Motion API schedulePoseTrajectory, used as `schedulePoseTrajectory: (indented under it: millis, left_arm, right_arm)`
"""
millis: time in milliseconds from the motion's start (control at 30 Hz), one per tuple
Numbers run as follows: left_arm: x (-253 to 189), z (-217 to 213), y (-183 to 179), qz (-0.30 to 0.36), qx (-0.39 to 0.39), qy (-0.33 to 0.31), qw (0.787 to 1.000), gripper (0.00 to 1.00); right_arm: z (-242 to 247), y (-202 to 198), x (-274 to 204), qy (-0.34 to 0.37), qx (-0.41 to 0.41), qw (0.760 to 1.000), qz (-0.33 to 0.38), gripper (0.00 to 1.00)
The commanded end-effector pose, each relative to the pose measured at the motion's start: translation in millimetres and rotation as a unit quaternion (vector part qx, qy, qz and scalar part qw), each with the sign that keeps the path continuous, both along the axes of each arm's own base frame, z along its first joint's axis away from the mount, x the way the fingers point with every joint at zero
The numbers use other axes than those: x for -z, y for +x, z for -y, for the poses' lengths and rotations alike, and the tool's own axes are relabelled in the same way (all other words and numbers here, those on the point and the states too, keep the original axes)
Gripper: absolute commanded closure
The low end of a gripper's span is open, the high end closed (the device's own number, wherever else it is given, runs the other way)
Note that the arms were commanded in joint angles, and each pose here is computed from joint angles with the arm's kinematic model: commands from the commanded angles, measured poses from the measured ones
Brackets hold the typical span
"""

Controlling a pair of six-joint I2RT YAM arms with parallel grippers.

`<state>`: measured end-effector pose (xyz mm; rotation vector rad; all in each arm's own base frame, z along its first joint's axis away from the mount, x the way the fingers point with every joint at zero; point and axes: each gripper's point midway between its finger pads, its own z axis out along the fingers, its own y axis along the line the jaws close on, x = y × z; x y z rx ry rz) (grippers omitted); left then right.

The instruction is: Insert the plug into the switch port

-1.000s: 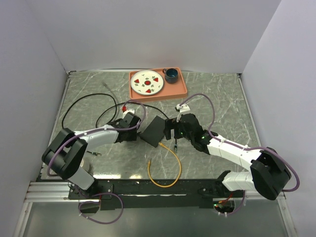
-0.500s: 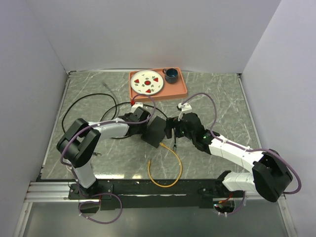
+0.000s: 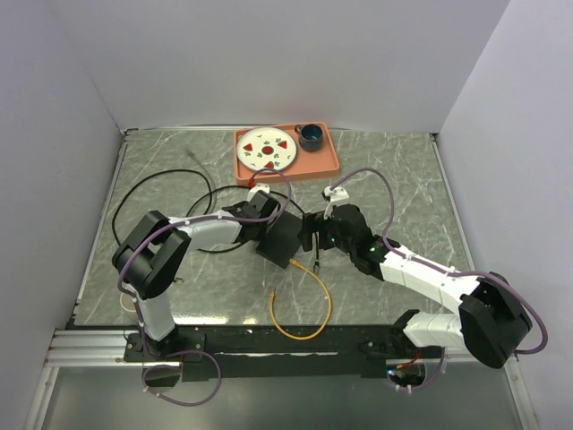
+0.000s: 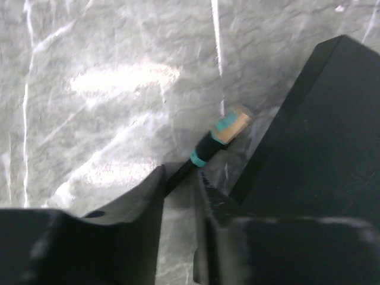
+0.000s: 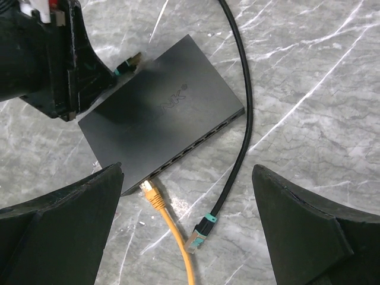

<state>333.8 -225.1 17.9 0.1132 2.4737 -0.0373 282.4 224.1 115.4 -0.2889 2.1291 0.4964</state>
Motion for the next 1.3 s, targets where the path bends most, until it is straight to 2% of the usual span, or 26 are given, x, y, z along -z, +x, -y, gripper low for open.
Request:
schedulePoseTrajectory:
  millis: [0, 67, 167, 333, 433, 533, 567, 633, 667, 767, 800, 967, 1033, 1133, 1267]
  left_arm:
    - [65.7, -21.9, -55.9, -0.135, 0.031, 0.055, 0.989, 0.85]
    - [65.5, -24.3, -54.9, -0.132, 0.025, 0.06, 0.989, 0.99]
    - [53.6, -25.9, -44.2, -0.11, 0.018, 0.068, 0.991, 0.99]
    - [-1.8, -23.2, -4.0, -0.042, 0.003, 0.062, 0.997, 0.99]
    - [-47.7, -12.0, 20.0, 0.01, 0.006, 0.014, 1.0, 0.99]
    - [-94.7, 1.9, 28.3, 0.057, 0.024, -0.054, 0.997, 0.99]
    - [-118.6, 7.9, 30.0, 0.089, 0.033, -0.087, 0.992, 0.99]
    - [-139.5, 19.9, 23.7, 0.106, 0.057, -0.135, 0.984, 0.99]
    - [-159.3, 24.2, 20.4, 0.135, 0.067, -0.169, 0.974, 0.99]
    - [-180.1, 36.6, -4.4, 0.158, 0.117, -0.243, 0.95, 0.99]
    - [-199.1, 47.1, -8.2, 0.186, 0.143, -0.281, 0.931, 0.99]
    - [-220.4, 50.4, -41.8, 0.213, 0.167, -0.376, 0.886, 0.99]
    - [-238.7, 51.2, -49.0, 0.237, 0.177, -0.407, 0.864, 0.99]
    - [-243.4, 49.9, -54.4, 0.241, 0.168, -0.436, 0.851, 0.99]
    - [-251.3, 45.2, -55.4, 0.25, 0.153, -0.449, 0.844, 0.99]
  right_arm:
    - [4.7, 6.2, -18.9, 0.013, 0.009, 0.999, 0.028, 0.03]
    - [4.6, 6.6, -21.1, 0.016, 0.007, 0.999, 0.031, 0.03]
    - [1.7, 5.2, -25.0, 0.023, -0.002, 0.999, 0.036, 0.03]
    - [-1.7, 3.7, -38.7, 0.038, -0.014, 0.998, 0.052, 0.02]
    - [-4.4, 1.6, -50.6, 0.053, -0.024, 0.996, 0.066, 0.02]
    - [-11.0, -4.1, -66.9, 0.082, -0.046, 0.992, 0.085, 0.02]
    - [-13.2, -6.7, -70.2, 0.09, -0.053, 0.991, 0.089, 0.02]
    - [-17.5, -9.9, -81.8, 0.109, -0.066, 0.987, 0.101, 0.01]
    - [-23.1, -12.8, -89.2, 0.124, -0.08, 0.983, 0.106, 0.01]
    - [-33.1, -16.8, -108.1, 0.159, -0.1, 0.975, 0.114, 0.01]
    - [-35.3, -17.5, -112.6, 0.171, -0.101, 0.974, 0.112, 0.01]
    - [-47.5, -24.2, -141.5, 0.232, -0.126, 0.956, 0.129, 0.01]
    - [-53.8, -28.5, -154.0, 0.255, -0.144, 0.946, 0.137, 0.01]
    - [-63.2, -32.0, -160.6, 0.271, -0.167, 0.938, 0.136, 0.01]
    - [-76.6, -33.7, -154.8, 0.279, -0.186, 0.935, 0.112, 0.02]
